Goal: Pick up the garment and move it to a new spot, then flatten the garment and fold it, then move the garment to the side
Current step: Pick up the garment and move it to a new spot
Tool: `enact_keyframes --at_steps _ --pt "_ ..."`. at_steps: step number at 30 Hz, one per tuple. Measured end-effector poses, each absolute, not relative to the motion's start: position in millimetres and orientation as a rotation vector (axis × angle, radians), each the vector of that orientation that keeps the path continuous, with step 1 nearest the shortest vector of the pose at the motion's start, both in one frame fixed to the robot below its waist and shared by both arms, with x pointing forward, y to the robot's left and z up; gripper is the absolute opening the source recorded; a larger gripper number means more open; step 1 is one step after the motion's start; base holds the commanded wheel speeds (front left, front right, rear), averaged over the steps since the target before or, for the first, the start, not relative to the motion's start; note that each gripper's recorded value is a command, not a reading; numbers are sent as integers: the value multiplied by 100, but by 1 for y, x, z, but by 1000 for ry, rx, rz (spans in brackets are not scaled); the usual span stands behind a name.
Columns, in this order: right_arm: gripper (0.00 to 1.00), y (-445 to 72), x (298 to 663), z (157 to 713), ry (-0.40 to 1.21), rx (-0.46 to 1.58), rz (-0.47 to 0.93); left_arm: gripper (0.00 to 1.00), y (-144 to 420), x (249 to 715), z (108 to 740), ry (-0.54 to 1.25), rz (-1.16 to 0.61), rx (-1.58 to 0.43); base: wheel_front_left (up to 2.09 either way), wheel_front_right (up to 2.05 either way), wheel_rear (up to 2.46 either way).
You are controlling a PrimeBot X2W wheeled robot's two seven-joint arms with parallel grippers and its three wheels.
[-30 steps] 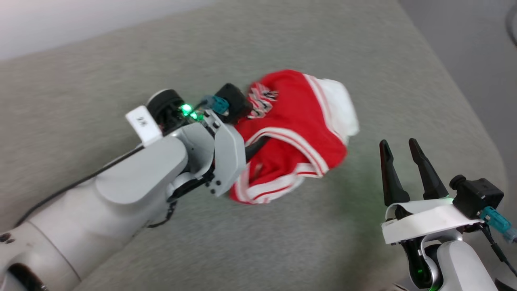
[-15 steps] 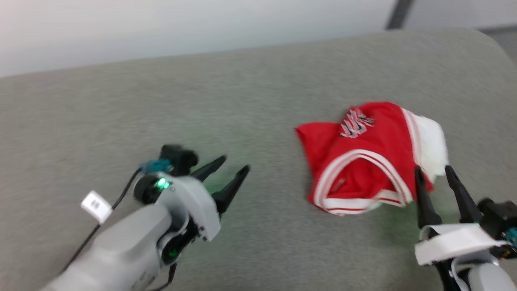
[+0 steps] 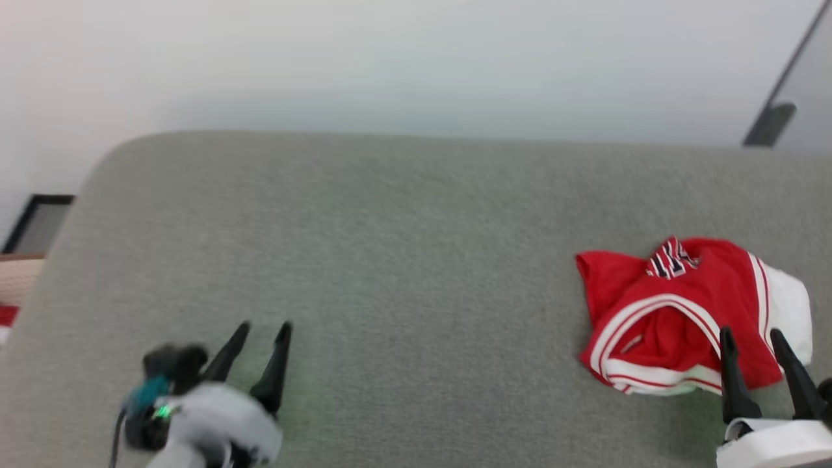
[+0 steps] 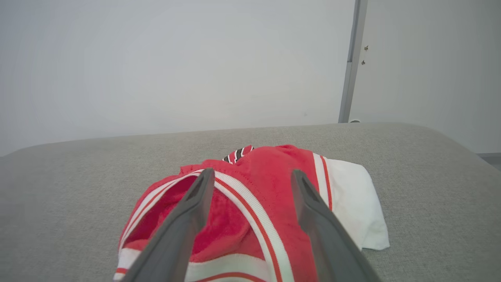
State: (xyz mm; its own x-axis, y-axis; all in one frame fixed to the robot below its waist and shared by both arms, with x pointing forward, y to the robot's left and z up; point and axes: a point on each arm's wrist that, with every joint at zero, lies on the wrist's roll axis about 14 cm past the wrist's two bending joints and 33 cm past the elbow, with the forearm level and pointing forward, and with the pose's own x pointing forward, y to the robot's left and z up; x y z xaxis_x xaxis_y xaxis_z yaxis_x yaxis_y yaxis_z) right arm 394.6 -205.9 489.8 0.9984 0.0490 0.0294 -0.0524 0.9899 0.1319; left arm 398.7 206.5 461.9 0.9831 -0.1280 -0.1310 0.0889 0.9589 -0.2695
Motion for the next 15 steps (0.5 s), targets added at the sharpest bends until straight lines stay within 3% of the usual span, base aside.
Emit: enact_keyframes --at_steps 8,15 --pt "100 -193 392 515 -96 132 92 100 250 340 482 22 52 -148 0 0 0" --pt "100 -192 390 535 -154 133 98 100 251 327 514 -97 62 -74 0 0 0"
